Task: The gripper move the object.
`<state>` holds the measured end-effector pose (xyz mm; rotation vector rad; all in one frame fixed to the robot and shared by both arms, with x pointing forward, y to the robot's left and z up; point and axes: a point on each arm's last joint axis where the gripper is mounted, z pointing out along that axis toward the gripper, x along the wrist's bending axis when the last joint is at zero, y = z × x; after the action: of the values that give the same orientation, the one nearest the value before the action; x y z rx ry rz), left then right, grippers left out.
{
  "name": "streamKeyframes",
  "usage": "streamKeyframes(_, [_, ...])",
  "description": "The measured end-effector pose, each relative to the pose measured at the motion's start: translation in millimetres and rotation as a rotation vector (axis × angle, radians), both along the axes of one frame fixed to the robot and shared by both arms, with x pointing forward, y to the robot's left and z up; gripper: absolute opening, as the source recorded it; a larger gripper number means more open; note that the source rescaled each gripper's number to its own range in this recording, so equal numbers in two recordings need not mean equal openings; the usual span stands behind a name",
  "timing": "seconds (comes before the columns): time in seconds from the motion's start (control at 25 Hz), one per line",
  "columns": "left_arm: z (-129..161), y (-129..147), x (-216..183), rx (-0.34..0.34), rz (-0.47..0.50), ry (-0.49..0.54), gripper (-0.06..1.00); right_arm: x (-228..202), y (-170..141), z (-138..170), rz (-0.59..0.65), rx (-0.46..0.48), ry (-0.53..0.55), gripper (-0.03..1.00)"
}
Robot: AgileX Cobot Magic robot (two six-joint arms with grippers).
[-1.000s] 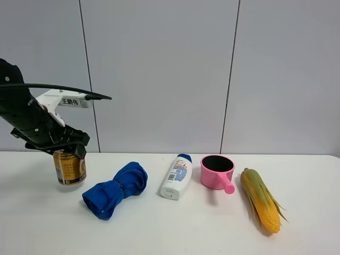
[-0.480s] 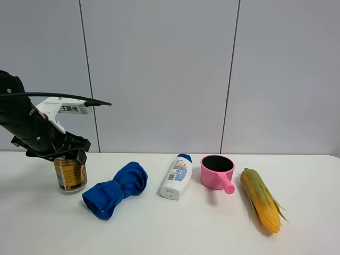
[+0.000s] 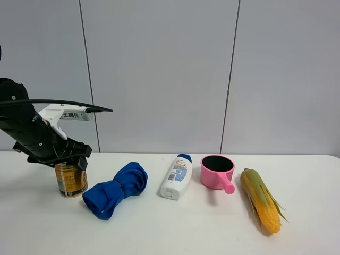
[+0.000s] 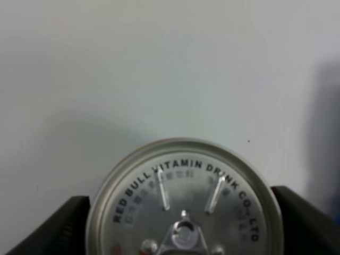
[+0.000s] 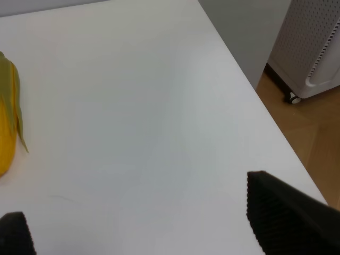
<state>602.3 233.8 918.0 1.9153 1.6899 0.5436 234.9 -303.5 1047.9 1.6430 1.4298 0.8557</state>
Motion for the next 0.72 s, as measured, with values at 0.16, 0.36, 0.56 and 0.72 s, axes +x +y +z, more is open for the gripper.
streamKeyframes(0.16, [1.6, -0.2, 2.0, -0.006, 0.005, -0.028, 0.03, 0.0, 0.0, 0.0, 0.0, 0.0, 0.0, 1.0])
streamKeyframes(0.36, [7.6, -0.5, 6.2, -0.019, 0.012, -0.096, 0.89, 0.0, 0.0, 0.0, 0.0, 0.0, 0.0, 1.0])
streamKeyframes(0.56, [20.3, -0.3, 5.0, -0.025, 0.012, -0.129, 0.98, 0.0, 0.0, 0.0, 0.0, 0.0, 0.0, 1.0])
streamKeyframes(0.72, [45.2, 0.6, -1.3, -0.035, 0.011, -0.162, 0.98, 0.0, 0.0, 0.0, 0.0, 0.0, 0.0, 1.0])
